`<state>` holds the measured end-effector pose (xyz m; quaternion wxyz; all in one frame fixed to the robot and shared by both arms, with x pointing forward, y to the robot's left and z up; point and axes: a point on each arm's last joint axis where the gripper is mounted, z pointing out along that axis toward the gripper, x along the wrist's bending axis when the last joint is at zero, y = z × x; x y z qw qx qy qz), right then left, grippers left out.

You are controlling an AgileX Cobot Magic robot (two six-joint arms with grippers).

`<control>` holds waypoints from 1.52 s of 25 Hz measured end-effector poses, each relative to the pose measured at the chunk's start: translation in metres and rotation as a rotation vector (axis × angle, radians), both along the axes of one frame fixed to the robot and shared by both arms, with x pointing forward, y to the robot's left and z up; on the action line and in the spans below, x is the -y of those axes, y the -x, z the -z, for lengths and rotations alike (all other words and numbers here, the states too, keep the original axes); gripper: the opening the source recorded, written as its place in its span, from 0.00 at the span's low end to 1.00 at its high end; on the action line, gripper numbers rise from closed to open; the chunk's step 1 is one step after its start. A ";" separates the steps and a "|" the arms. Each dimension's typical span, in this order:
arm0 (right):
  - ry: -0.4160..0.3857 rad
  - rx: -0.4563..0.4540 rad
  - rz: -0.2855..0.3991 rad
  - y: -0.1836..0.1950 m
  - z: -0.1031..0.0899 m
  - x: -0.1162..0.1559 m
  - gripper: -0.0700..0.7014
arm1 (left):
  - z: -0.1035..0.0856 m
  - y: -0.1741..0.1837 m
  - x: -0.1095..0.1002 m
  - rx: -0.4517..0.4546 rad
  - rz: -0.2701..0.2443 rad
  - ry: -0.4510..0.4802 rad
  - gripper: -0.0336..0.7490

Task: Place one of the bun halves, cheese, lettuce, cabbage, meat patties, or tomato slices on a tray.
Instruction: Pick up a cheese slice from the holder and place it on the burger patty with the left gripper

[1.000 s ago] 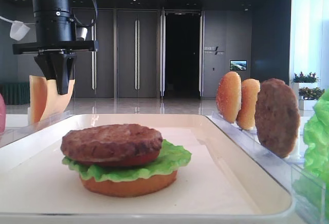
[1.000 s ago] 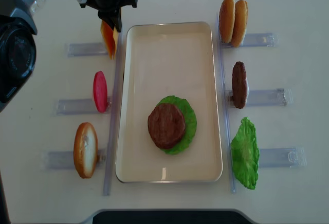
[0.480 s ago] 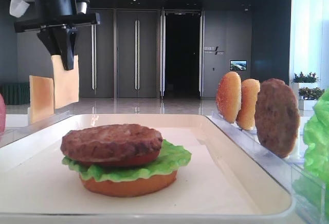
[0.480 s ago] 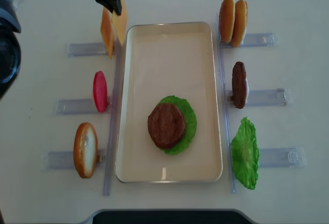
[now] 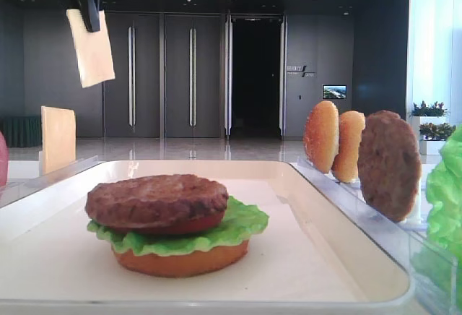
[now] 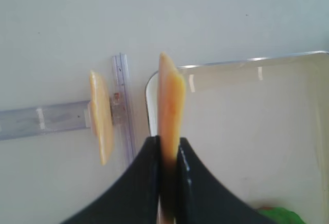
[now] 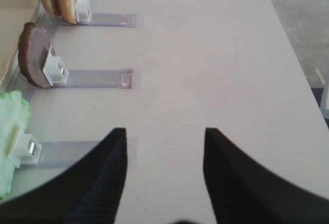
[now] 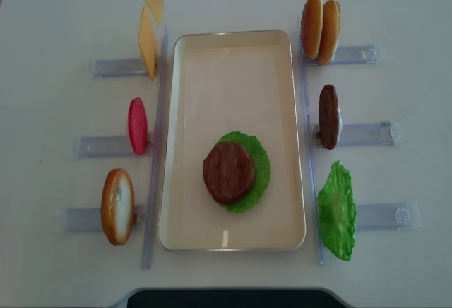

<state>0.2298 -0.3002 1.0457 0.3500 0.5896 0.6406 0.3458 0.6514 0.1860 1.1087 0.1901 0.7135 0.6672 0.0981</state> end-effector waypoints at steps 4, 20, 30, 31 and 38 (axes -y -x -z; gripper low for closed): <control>0.000 0.000 0.000 0.000 0.000 0.000 0.56 | -0.011 0.005 -0.001 0.026 0.007 0.004 0.09; 0.000 0.000 0.000 0.000 0.000 0.000 0.56 | -0.019 0.046 -0.010 -0.014 0.017 0.010 0.09; 0.000 0.000 0.000 0.000 0.000 0.000 0.56 | -0.029 0.143 -0.036 -0.038 0.020 0.012 0.08; 0.000 0.000 0.000 0.000 0.000 0.000 0.56 | -0.028 0.151 -0.038 -0.040 0.019 0.015 0.09; 0.000 0.000 0.000 0.000 0.000 0.000 0.56 | -0.016 0.211 -0.054 -0.056 -0.010 0.029 0.09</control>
